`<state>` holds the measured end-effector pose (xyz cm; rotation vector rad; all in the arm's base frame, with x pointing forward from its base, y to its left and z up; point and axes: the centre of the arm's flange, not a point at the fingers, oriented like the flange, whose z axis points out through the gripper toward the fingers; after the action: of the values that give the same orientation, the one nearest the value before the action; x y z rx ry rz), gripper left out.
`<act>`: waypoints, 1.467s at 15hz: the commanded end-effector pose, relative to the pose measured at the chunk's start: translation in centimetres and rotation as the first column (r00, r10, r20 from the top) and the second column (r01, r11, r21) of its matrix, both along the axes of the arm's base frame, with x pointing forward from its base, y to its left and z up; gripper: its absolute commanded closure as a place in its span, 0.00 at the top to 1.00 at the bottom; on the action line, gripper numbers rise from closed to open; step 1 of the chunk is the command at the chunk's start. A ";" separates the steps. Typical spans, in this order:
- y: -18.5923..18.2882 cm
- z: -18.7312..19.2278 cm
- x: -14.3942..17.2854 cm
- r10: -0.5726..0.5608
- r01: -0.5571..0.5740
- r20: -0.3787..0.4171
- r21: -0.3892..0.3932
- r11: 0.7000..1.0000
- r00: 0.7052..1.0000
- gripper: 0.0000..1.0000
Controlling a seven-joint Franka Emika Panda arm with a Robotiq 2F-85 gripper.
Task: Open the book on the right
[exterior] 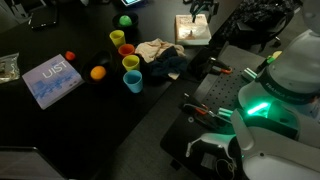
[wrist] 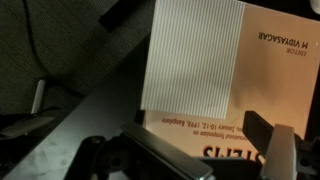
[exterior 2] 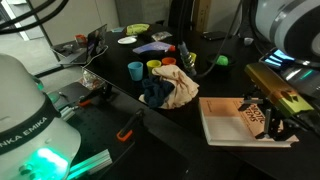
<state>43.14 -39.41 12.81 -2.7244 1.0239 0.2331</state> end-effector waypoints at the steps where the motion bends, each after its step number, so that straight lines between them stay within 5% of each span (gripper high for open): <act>1: -2.6 -1.0 0.2 0.020 -0.021 0.044 0.023 1.000 0.999 1.00; 11: -3.2 -4.6 0.5 0.018 -0.024 0.059 0.109 0.994 0.998 1.00; 22: -3.3 0.6 1.5 -0.073 0.031 0.163 0.247 0.969 0.984 1.00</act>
<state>43.19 -43.19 10.48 -2.5185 0.9829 0.1763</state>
